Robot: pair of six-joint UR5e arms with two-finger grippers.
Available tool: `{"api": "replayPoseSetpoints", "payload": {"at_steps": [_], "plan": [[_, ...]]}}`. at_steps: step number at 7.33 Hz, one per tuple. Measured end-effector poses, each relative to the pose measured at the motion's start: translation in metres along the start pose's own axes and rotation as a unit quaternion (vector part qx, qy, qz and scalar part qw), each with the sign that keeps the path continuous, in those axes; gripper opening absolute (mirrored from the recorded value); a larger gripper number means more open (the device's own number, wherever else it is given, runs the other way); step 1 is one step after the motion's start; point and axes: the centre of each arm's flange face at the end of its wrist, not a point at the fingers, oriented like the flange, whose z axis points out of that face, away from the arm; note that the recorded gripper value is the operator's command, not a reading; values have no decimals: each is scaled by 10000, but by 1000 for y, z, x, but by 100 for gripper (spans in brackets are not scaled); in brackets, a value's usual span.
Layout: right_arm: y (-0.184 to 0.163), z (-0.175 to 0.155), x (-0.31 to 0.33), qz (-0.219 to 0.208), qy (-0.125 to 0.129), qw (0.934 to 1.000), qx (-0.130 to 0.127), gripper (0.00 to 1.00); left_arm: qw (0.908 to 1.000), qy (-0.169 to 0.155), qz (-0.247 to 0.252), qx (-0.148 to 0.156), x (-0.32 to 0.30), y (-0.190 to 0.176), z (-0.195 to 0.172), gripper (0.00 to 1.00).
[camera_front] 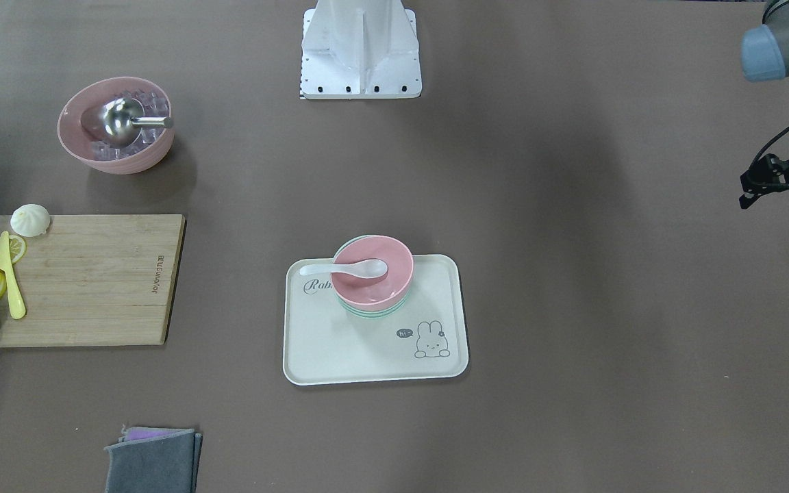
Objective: Stack pink bowl on green and place spoon
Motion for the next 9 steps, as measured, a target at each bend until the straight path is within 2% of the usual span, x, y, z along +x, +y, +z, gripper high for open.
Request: {"api": "replayPoseSetpoints", "payload": {"at_steps": [1, 3, 4, 6, 7, 9], "plan": [[9, -1, 18, 14, 69, 10000, -10, 100, 9994, 296, -126, -149, -8, 11, 2, 98], [12, 0, 24, 15, 136, 9999, -12, 100, 9986, 471, -236, -86, -22, 18, -7, 98], [13, 0, 20, -30, 21, 10000, -13, 100, 9987, 460, -198, -3, -24, 16, -9, 98], [10, 2, 9, -26, -428, 9991, -67, 100, 9988, 431, -209, 35, -30, 14, -6, 98], [11, 2, 7, -61, -536, 9985, -66, 100, 9988, 424, -235, 49, -33, 12, -6, 98], [6, -4, 1, -146, -568, 9983, -9, 100, 9986, 443, -276, 127, -39, 12, -15, 98]]}}
